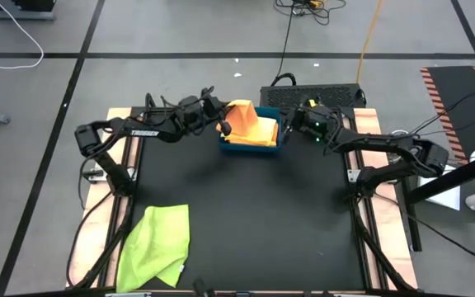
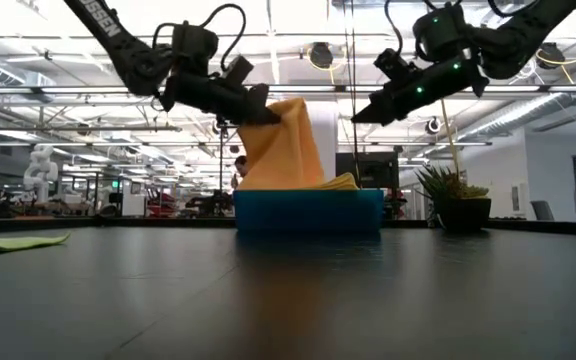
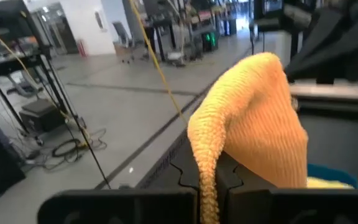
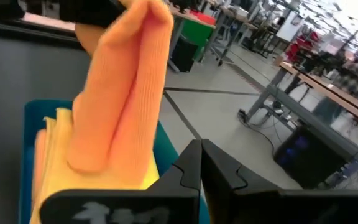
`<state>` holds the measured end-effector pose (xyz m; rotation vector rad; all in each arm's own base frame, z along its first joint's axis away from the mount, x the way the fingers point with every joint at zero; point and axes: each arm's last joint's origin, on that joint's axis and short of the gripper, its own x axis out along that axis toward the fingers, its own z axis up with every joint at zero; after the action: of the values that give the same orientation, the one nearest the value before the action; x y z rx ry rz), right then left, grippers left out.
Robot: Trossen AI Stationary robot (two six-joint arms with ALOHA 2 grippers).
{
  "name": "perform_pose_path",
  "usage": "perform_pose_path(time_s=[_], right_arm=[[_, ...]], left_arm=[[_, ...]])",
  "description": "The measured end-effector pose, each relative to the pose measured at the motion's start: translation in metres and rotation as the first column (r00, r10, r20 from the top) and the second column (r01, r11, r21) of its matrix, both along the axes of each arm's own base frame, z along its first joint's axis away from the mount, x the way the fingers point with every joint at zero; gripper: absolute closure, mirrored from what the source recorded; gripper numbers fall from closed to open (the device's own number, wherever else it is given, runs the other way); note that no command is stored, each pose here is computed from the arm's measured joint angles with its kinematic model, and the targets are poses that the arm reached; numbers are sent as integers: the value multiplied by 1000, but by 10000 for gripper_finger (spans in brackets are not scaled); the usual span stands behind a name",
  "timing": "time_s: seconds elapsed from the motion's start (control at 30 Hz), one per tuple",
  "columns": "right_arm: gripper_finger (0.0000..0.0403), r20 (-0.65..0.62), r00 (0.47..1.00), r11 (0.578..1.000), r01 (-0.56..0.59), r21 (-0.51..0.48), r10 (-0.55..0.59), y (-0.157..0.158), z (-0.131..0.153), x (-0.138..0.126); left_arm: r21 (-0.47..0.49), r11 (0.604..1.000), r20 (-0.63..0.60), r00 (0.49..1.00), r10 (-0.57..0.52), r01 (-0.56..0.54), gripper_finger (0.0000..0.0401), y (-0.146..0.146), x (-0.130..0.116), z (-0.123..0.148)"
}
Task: Fold microfiber towels
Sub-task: Put the orange microfiber cloth into the dark blue bin
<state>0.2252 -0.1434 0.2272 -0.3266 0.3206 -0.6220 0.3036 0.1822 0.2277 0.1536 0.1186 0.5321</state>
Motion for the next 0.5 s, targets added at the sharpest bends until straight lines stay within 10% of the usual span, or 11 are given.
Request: perform_pose_path(time_s=[0.27,0.5], right_arm=[[346,145,962,972,-237,10,233,5,39,16],[226,144,966,976,-217,-15,217,4,72,35]], left_arm=[[55,998,-204,978,48,-37,401,-3,22,37],[130,991,-358,930,79,-34,401,-15,37,74]])
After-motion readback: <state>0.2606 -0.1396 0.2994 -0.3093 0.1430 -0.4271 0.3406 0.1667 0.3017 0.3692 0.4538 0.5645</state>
